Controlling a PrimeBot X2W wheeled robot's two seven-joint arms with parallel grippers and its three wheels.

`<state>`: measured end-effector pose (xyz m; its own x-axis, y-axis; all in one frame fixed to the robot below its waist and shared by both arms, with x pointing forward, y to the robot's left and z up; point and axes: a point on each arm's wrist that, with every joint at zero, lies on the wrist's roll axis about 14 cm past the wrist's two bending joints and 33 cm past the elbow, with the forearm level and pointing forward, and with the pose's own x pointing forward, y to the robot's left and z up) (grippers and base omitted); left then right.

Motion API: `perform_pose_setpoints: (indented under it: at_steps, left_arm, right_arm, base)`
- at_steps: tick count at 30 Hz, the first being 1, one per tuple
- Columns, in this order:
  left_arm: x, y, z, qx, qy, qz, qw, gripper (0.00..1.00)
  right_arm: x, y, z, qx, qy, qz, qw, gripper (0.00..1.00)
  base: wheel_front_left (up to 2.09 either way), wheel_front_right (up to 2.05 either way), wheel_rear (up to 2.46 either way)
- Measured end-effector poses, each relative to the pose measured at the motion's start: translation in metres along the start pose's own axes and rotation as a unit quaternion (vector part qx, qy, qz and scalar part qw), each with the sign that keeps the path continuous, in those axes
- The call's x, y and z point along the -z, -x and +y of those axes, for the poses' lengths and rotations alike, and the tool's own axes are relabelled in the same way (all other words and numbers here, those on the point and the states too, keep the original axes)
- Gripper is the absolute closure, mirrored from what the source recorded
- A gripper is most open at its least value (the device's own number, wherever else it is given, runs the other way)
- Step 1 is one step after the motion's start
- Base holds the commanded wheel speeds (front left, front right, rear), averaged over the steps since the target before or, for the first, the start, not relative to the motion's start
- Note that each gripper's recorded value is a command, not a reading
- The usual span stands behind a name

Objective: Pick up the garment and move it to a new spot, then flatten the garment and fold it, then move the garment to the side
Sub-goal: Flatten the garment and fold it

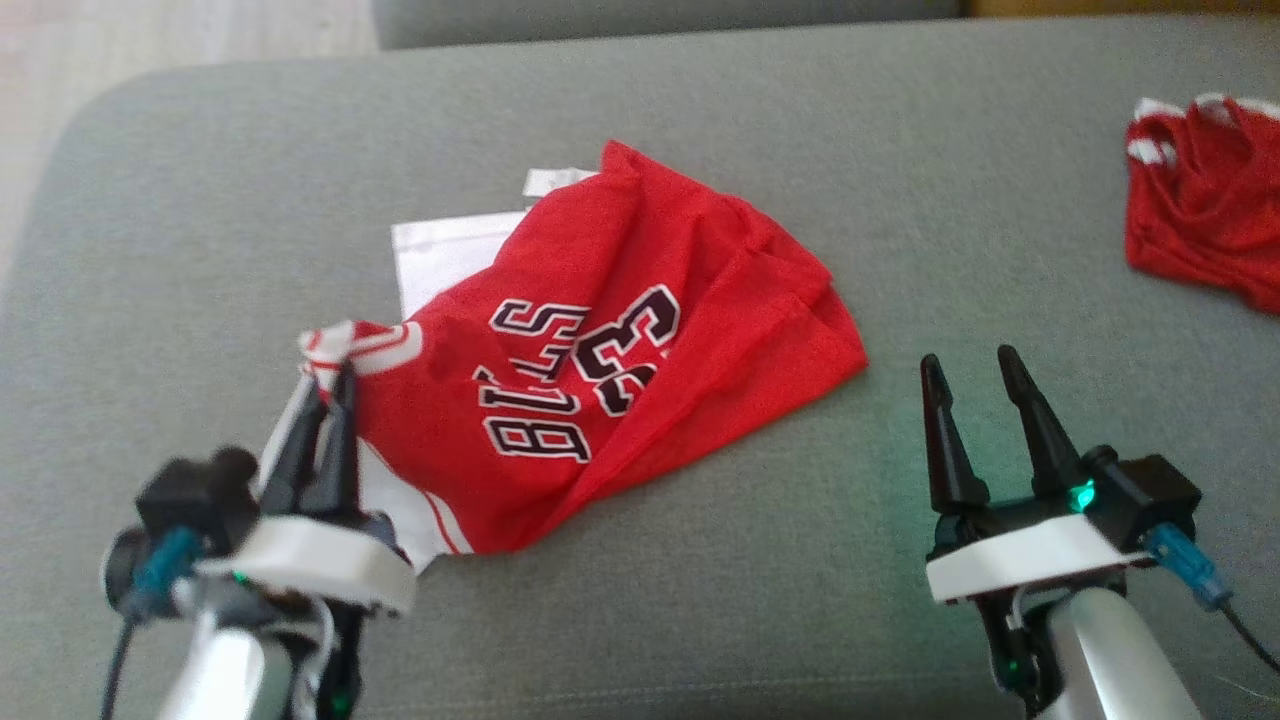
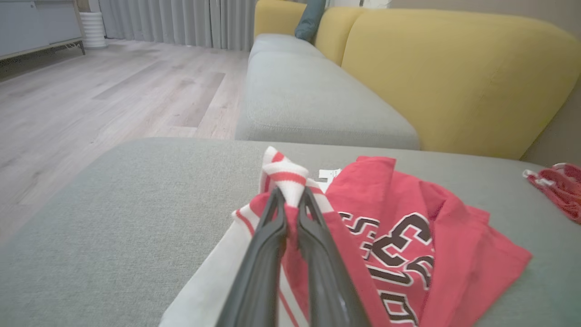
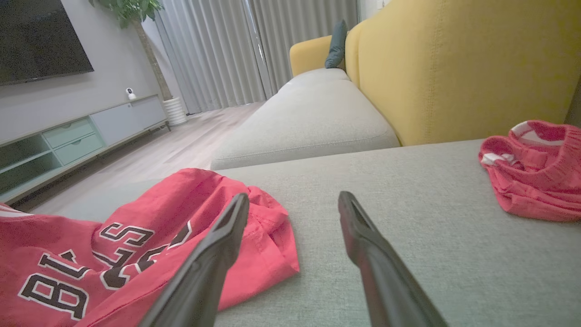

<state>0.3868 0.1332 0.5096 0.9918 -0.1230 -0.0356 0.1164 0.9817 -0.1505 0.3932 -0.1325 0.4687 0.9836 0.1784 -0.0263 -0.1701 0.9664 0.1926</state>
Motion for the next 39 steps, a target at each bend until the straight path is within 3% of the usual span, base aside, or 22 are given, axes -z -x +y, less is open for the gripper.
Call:
perform_pose_setpoints:
  at_steps: [13,25,26,27,28,29,34,39]
  left_arm:
    - [0.074,-0.118,0.032,-0.023,-0.023,0.052,0.998,1.0]
    - [0.096,-0.166,0.028,-0.019,-0.015,0.068,0.997,1.0]
    - [0.095,-0.166,0.026,-0.019,-0.012,0.067,0.997,0.84]
    - [0.093,-0.166,0.024,-0.017,-0.009,0.065,0.998,0.61]
    - [0.091,-0.165,0.022,-0.015,-0.007,0.063,0.998,0.19]
    - [0.088,-0.163,0.02,-0.014,-0.004,0.059,0.998,0.0]
    - [0.059,-0.152,0.016,-0.006,0.004,0.021,1.0,0.0]
    - [0.053,-0.112,0.013,0.003,0.013,0.013,1.0,0.0]
  right_arm:
    - [0.012,-0.025,-0.041,0.046,0.011,0.011,0.999,0.0]
    - [0.025,-0.035,-0.048,0.051,0.013,0.027,0.998,0.0]
    - [0.026,-0.037,-0.044,0.044,0.015,0.028,0.999,0.0]
    - [0.027,-0.039,-0.04,0.037,0.018,0.03,0.999,0.0]
    - [0.027,-0.042,-0.036,0.029,0.021,0.031,0.999,0.0]
    - [0.027,-0.044,-0.032,0.021,0.026,0.031,0.999,0.0]
    - [0.029,-0.051,-0.019,-0.003,0.043,0.043,0.998,0.0]
    - [0.041,-0.052,-0.003,-0.024,0.051,0.091,0.994,0.0]
  base:
    - [0.0,0.0,0.0]
    - [0.0,0.0,0.0]
    - [0.0,0.0,0.0]
    - [0.0,0.0,0.0]
    - [0.0,0.0,0.0]
    - [0.0,0.0,0.0]
    - [0.0,0.0,0.0]
    - [0.0,0.0,0.0]
